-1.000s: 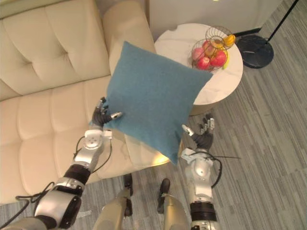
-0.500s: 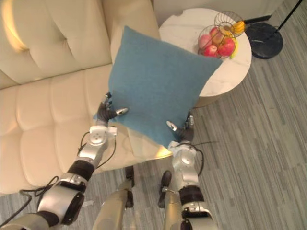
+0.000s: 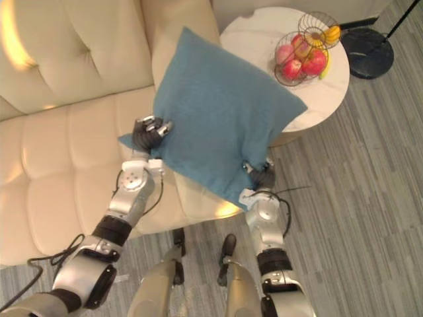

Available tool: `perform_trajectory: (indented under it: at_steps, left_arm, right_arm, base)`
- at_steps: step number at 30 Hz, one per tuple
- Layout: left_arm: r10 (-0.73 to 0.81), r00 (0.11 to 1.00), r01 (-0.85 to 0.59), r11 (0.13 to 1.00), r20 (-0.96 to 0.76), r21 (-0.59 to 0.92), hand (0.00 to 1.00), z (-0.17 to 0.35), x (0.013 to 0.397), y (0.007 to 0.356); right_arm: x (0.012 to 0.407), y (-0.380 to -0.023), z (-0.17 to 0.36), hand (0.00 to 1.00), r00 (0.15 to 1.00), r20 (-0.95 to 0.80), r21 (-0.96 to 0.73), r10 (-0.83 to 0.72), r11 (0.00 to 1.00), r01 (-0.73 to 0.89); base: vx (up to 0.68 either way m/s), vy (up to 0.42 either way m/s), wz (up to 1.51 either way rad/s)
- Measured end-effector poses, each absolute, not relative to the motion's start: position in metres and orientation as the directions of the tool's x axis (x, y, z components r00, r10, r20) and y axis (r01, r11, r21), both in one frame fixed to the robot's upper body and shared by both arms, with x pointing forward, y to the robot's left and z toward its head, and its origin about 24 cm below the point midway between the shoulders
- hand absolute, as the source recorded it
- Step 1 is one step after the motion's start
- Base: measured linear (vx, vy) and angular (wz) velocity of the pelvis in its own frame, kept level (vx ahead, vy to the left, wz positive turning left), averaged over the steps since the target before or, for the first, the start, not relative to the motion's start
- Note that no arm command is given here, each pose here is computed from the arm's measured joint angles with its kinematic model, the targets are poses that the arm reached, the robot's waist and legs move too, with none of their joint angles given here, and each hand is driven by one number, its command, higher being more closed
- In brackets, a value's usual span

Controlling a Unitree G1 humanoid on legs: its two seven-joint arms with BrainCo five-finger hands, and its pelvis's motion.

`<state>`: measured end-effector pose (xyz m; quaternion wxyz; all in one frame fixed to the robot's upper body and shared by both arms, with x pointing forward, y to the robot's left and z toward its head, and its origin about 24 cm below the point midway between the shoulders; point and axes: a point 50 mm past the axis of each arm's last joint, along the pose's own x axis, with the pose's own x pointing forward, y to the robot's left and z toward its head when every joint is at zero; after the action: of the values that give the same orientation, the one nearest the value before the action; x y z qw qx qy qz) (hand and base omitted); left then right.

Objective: Pick up cushions and gather them together orderly.

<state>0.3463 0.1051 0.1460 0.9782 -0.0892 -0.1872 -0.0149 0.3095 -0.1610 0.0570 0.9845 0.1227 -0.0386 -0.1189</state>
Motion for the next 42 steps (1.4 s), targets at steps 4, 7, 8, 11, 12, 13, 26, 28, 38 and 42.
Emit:
perform_trajectory:
  at_steps: [4,7,8,11,12,13,26,28,38,42]
  left_arm:
    - [-0.013,0.922,0.109,0.967,0.386,-0.229,1.00,0.137,0.325,0.102]
    - [-0.013,0.955,0.101,0.953,0.296,-0.286,1.00,0.102,0.301,0.110]
    - [-0.011,0.964,0.095,0.947,0.266,-0.306,1.00,0.093,0.296,0.112]
    - [-0.006,0.985,0.068,0.930,0.171,-0.362,1.00,0.066,0.275,0.117]
    - [-0.001,0.989,0.057,0.926,0.147,-0.373,1.00,0.059,0.268,0.119]
    - [0.001,0.992,0.049,0.921,0.130,-0.386,1.00,0.054,0.262,0.121]
    - [0.102,0.987,-0.029,0.876,0.126,-0.482,1.00,0.052,0.217,0.138]
    - [0.109,0.983,-0.023,0.873,0.148,-0.488,1.00,0.056,0.216,0.138]
    - [0.117,0.984,-0.028,0.847,0.135,-0.530,1.00,0.052,0.216,0.132]
    - [0.047,0.993,0.014,0.861,0.107,-0.508,1.00,0.045,0.219,0.124]
  right_arm:
    - [0.290,-0.163,0.051,1.00,0.969,0.049,0.255,-0.244,0.941,0.224]
    - [0.273,-0.166,0.036,1.00,0.972,0.006,0.239,-0.234,0.944,0.226]
    - [0.269,-0.166,0.031,1.00,0.973,-0.010,0.232,-0.229,0.946,0.225]
    - [0.253,-0.168,0.013,1.00,0.977,-0.068,0.217,-0.203,0.953,0.213]
    - [0.250,-0.168,0.010,1.00,0.978,-0.080,0.215,-0.191,0.955,0.204]
    - [0.248,-0.167,0.008,1.00,0.980,-0.085,0.213,-0.178,0.958,0.193]
    - [0.239,-0.149,0.039,1.00,0.995,0.067,0.176,-0.077,0.982,0.064]
    - [0.238,-0.147,0.046,1.00,0.992,0.103,0.180,-0.072,0.982,0.053]
    - [0.237,-0.151,0.055,1.00,0.984,0.150,0.186,-0.094,0.980,0.066]
    - [0.235,-0.158,0.050,1.00,0.981,0.125,0.209,-0.151,0.970,0.123]
  base:
    - [0.04,-0.015,-0.01]
    - [0.05,0.005,0.03]
    - [0.04,0.024,0.04]
    - [0.03,0.023,0.09]
    - [0.03,0.026,0.07]
    - [0.01,0.028,0.05]
    - [-0.03,0.023,0.42]
    - [-0.04,-0.049,1.04]
    - [-0.05,0.122,0.61]
    - [0.07,0.420,0.05]
